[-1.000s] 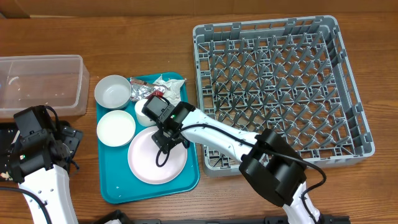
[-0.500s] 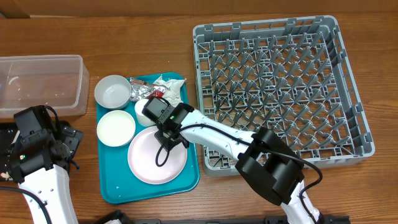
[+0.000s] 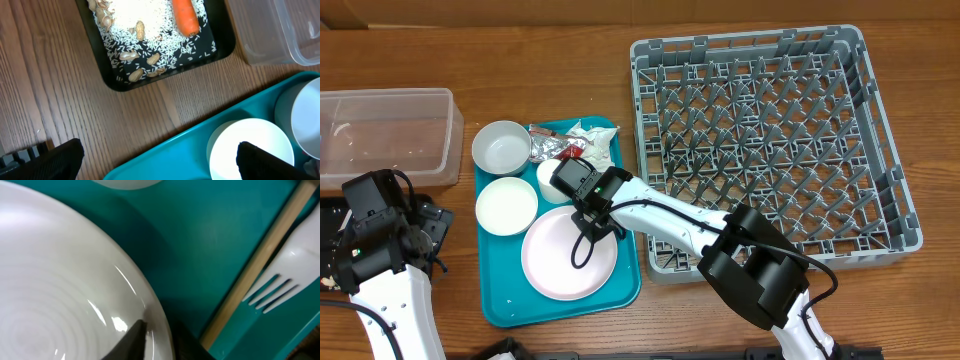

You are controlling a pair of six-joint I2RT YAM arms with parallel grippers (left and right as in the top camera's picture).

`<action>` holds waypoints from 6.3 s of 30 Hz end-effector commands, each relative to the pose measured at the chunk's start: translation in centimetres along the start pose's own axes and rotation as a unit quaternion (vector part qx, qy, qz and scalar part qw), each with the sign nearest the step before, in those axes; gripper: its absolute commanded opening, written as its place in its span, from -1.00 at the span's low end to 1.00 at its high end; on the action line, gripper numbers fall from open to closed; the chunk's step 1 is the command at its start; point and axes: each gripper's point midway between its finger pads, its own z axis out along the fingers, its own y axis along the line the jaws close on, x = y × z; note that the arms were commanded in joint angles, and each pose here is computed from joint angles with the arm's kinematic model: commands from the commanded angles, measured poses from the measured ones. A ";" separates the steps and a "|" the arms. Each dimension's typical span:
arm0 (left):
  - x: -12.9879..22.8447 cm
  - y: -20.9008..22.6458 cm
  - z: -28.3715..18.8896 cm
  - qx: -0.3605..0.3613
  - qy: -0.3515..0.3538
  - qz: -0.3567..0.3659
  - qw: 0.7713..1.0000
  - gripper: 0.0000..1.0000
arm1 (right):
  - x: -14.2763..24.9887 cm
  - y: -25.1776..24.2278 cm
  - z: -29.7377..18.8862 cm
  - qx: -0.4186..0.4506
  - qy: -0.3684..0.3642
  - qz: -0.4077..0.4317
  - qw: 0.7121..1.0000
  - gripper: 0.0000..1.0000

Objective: Sort waste into correct bins and load items into the dishwasher rack
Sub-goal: 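Grasp the rim of the pink-white plate with the right gripper, then lift the plate and carry it to the back of the rack, then stand the plate upright in the rack slots and release it, then move the left gripper to the white bowl on the teal tray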

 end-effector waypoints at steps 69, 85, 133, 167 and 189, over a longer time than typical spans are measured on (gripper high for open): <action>-0.6 -0.2 -0.6 0.006 -0.010 -0.015 1.000 1.00 | 2.9 -39.9 -27.1 0.459 -0.166 0.359 0.795 -0.92; -0.6 -0.2 -0.6 0.006 -0.010 -0.015 1.000 0.99 | 3.0 -38.2 -23.0 0.444 -0.141 0.335 0.819 -0.92; -0.6 -0.2 -0.6 0.006 -0.010 -0.015 1.000 0.99 | -9.4 -7.3 -20.0 -0.132 -0.134 0.149 0.971 1.00; -0.6 -0.2 -0.6 0.006 -0.010 -0.015 1.000 0.99 | 1.3 -29.6 -38.0 0.148 -0.273 0.370 0.876 1.00; 1.7 -3.2 -1.0 0.090 0.066 -0.054 0.992 1.00 | 4.4 -32.8 -37.8 0.169 -0.246 0.414 0.860 1.00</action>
